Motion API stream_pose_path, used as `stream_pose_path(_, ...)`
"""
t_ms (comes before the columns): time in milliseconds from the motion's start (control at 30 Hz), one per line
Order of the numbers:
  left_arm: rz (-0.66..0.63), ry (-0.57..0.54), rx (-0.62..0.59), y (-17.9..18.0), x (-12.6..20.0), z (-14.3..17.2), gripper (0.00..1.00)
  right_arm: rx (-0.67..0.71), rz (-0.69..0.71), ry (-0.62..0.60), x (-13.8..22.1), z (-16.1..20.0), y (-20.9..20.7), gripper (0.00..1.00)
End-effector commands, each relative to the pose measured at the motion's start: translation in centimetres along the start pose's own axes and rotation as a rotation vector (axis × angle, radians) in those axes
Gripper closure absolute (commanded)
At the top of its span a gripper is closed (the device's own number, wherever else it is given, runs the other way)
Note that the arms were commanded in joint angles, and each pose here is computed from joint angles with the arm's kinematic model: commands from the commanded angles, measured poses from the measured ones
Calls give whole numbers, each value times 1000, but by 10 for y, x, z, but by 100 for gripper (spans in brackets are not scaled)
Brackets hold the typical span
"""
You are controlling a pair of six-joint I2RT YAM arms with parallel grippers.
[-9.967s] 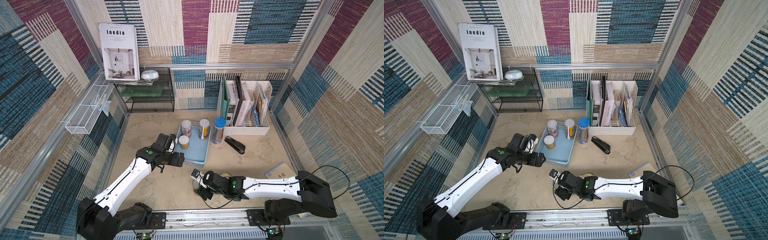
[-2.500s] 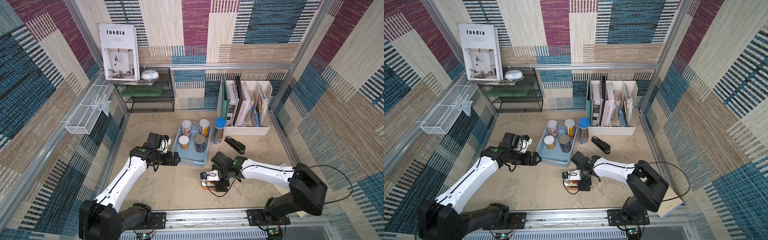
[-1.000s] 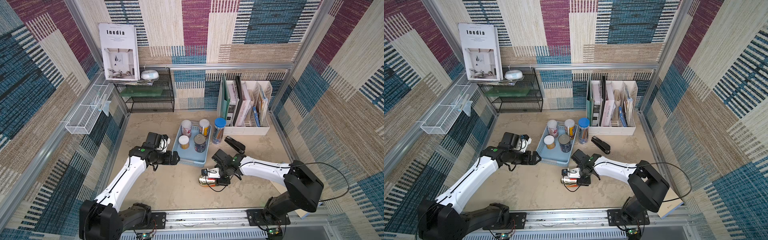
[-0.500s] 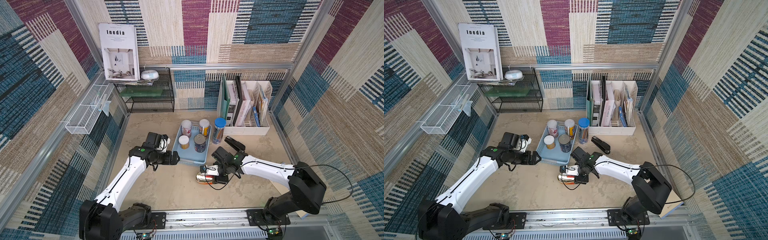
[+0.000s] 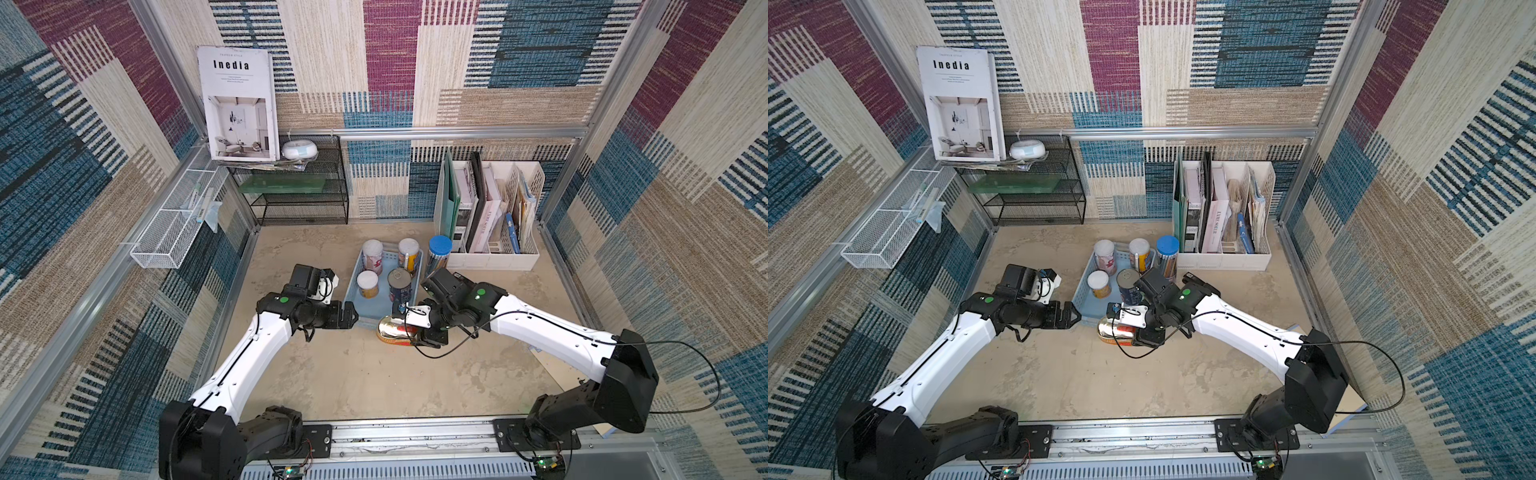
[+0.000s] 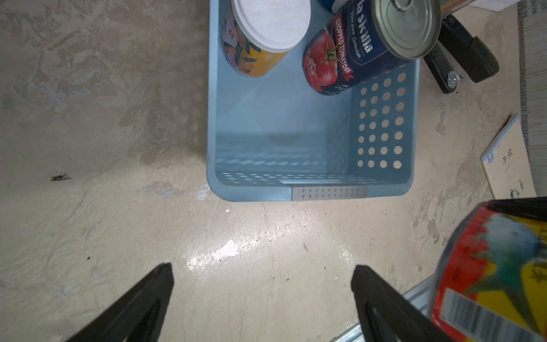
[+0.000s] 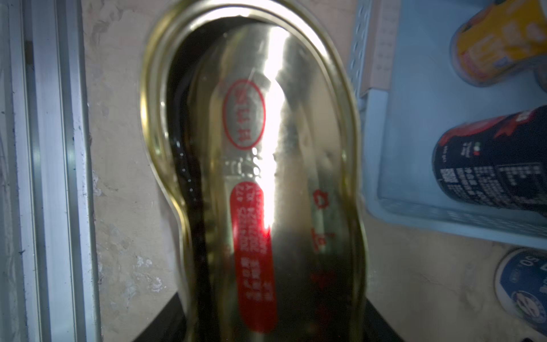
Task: Put the canned food in the basket
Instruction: Pick up the canned food from the center of the board, then place the canned food in the basket.
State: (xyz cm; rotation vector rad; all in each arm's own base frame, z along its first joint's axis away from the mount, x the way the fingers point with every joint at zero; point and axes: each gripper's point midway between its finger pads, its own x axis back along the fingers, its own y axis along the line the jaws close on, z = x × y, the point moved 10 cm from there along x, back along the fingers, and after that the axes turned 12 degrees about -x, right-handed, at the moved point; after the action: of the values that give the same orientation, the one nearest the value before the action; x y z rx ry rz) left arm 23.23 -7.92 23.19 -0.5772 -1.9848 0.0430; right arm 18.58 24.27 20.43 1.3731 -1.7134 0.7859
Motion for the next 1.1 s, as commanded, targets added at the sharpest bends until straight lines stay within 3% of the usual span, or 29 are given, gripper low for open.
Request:
stream_pose_path(0,6,-18,-9,0,2,-3,1,-36,-25,-41,16,-13,2,56)
stream_pose_path(300,-8,-26,14,5,4,-3,1,-55,24,-27,24,-47,-15,53)
stream_pose_path(667,4,-26,26,7,4,-3,1,-58,16,89,-16,-83,-50,53)
stream_pose_path(1067,8,-31,29,7,4,-3,1,-98,2,111,-47,-97,-82,54)
